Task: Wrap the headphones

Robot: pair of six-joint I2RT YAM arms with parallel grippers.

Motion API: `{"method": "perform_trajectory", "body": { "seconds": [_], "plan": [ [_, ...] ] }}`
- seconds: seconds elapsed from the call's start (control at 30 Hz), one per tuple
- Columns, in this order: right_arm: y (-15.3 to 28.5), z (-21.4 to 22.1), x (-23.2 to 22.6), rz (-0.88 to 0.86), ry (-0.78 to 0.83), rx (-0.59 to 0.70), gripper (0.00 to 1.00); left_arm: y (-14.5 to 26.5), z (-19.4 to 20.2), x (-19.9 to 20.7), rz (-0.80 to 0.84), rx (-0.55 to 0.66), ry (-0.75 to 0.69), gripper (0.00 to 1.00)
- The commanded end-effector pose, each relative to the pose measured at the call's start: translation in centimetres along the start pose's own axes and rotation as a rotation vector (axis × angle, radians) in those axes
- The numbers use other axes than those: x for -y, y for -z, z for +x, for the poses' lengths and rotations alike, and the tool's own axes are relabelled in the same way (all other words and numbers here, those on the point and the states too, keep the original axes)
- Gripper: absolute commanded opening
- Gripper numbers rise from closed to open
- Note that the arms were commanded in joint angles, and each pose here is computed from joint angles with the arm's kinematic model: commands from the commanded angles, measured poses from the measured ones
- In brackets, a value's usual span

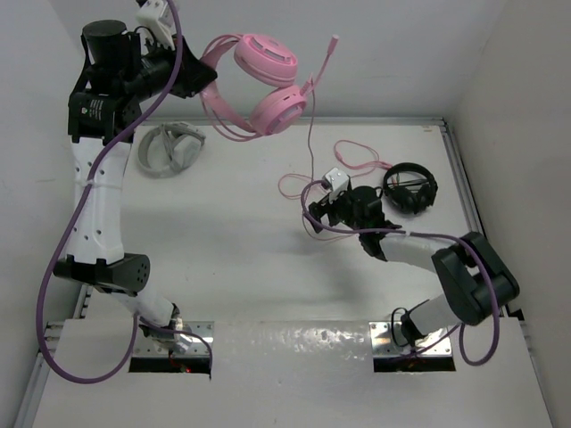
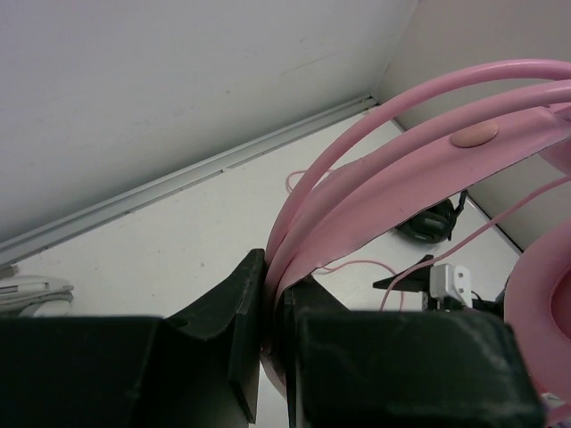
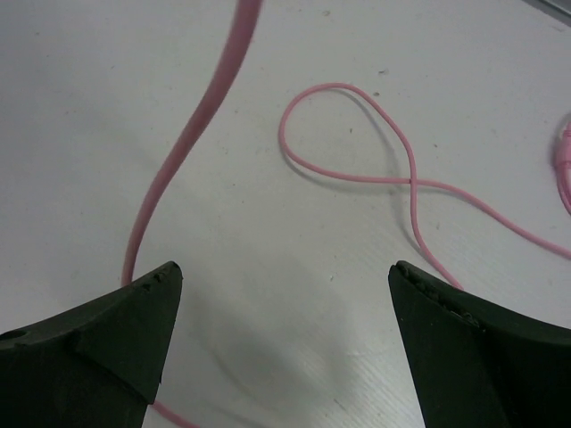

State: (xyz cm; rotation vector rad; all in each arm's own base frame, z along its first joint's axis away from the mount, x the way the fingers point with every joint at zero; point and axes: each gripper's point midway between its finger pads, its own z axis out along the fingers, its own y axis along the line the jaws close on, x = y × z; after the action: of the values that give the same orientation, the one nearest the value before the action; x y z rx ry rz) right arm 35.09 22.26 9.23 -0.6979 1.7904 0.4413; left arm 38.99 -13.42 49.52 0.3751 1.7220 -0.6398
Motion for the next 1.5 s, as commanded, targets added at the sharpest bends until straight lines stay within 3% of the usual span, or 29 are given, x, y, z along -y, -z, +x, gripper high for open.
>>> {"method": "perform_trajectory", "body": {
  "seconds": [0.0, 0.2, 0.33, 0.5, 0.53, 0.6, 0.63, 0.67, 0.7, 0.77, 0.8, 0.97, 1.1, 1.17, 1.2, 1.37, 1.4, 1.47],
  "plan": [
    [2.2, -0.8, 0.5, 0.039, 0.025, 0.024, 0.96, 1.2, -3.5, 1.4, 0.018, 0.115, -0.014, 0.00],
    [4.6, -0.4, 1.8, 0.127, 0.070, -0.072, 0.93, 0.6, -3.3, 0.8, 0.004, 0.110, -0.007, 0.00],
    [4.8, 1.1, -3.3, -0.105, 0.171, -0.041, 0.94, 0.2, -2.8, 0.3, -0.011, 0.099, 0.002, 0.00],
    [1.4, 0.6, -4.5, -0.147, 0.099, -0.012, 0.98, -0.1, -2.3, 0.0, -0.016, 0.092, 0.020, 0.00],
    [0.4, 2.7, -4.6, -0.149, 0.068, -0.079, 0.98, -0.1, -2.1, -0.1, -0.018, 0.090, 0.023, 0.00],
    [-1.5, 2.5, -4.2, -0.126, 0.025, -0.094, 0.95, -0.3, -1.5, -0.2, -0.019, 0.079, 0.034, 0.00],
    [-2.3, 2.9, -4.5, -0.134, -0.014, -0.108, 0.89, -0.3, -1.3, -0.3, -0.019, 0.073, 0.041, 0.00],
    [-3.2, 5.2, -4.9, -0.144, -0.043, -0.177, 0.75, -0.6, -0.7, -0.4, -0.018, 0.058, 0.053, 0.00],
    [-4.6, 4.2, -4.9, -0.145, -0.059, -0.174, 0.41, -0.8, -0.5, -0.4, -0.012, 0.055, 0.064, 0.00],
    [-5.1, 6.9, -6.6, -0.186, -0.112, -0.324, 0.04, -1.2, 0.2, -0.6, -0.009, 0.043, 0.082, 0.00],
    [-6.2, 5.0, -7.2, -0.201, -0.107, -0.313, 0.00, -1.9, 1.3, -1.2, -0.016, 0.023, 0.109, 0.00],
    [-3.5, 2.7, -15.2, -0.343, 0.135, -0.455, 0.00, -5.5, 6.6, -4.6, -0.075, -0.065, 0.204, 0.00],
    [-1.4, -4.8, -20.8, -0.480, 0.221, -0.388, 0.00, -9.6, 12.1, -8.6, -0.150, -0.160, 0.236, 0.00],
    [0.3, -5.8, -22.1, -0.530, 0.230, -0.446, 0.00, -10.8, 14.2, -9.4, -0.169, -0.206, 0.222, 0.00],
    [0.4, -9.0, -22.8, -0.551, 0.225, -0.395, 0.00, -11.6, 16.0, -10.3, -0.189, -0.246, 0.200, 0.00],
    [2.9, -15.0, -19.5, -0.415, 0.285, -0.400, 0.00, -12.4, 22.4, -11.0, -0.211, -0.394, 0.104, 0.00],
    [3.3, -17.7, -18.7, -0.372, 0.310, -0.351, 0.00, -12.2, 22.3, -11.3, -0.220, -0.385, 0.045, 0.00],
    [4.1, -19.0, -15.9, -0.257, 0.351, -0.374, 0.00, -12.0, 23.1, -11.2, -0.237, -0.395, -0.018, 0.00]
  ]
}}
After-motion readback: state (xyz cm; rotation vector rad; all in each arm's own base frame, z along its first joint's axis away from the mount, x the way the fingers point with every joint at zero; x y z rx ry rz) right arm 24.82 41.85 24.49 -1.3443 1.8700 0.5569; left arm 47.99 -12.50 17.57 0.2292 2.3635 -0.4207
